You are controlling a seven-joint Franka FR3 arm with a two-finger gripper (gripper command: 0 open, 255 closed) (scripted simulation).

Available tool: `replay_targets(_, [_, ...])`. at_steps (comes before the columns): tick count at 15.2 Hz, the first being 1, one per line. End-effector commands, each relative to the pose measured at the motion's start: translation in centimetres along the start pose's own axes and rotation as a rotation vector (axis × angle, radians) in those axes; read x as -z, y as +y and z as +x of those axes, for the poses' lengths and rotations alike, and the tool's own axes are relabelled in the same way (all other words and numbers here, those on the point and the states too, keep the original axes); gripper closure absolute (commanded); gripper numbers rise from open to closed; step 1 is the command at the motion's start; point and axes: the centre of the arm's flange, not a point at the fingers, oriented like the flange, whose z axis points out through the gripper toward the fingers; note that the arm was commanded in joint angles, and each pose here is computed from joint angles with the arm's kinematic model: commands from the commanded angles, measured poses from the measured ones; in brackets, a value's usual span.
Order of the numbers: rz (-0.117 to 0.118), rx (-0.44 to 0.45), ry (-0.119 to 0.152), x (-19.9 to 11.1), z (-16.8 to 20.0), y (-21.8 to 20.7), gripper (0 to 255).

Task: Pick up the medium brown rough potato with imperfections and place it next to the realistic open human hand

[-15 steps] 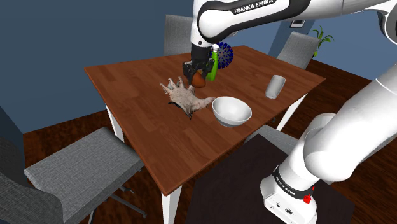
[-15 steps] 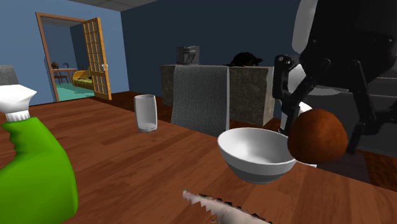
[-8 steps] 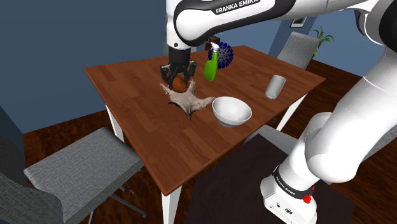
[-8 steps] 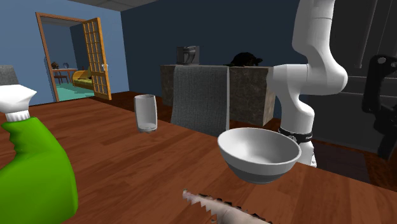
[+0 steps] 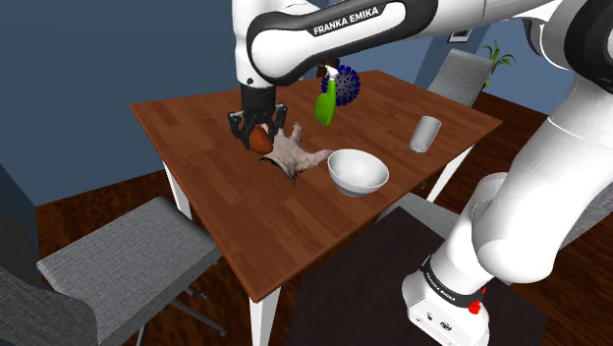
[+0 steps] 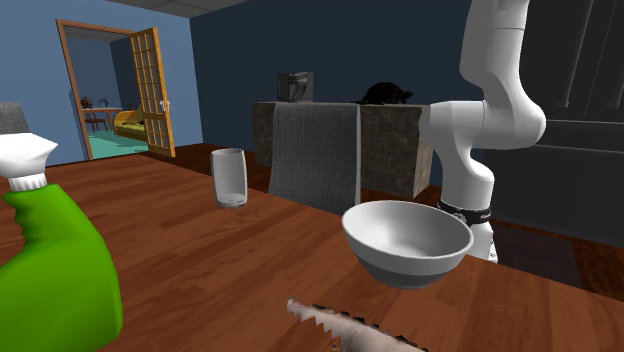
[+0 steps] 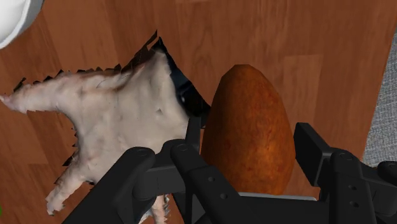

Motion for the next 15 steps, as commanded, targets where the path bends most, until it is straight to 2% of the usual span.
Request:
replay_targets(1, [0.000,0.000,0.000,-1.1,-0.1,-0.1,255])
replay_targets(15, [0.000,0.000,0.000,-8.5,-0.5,-0.6,255])
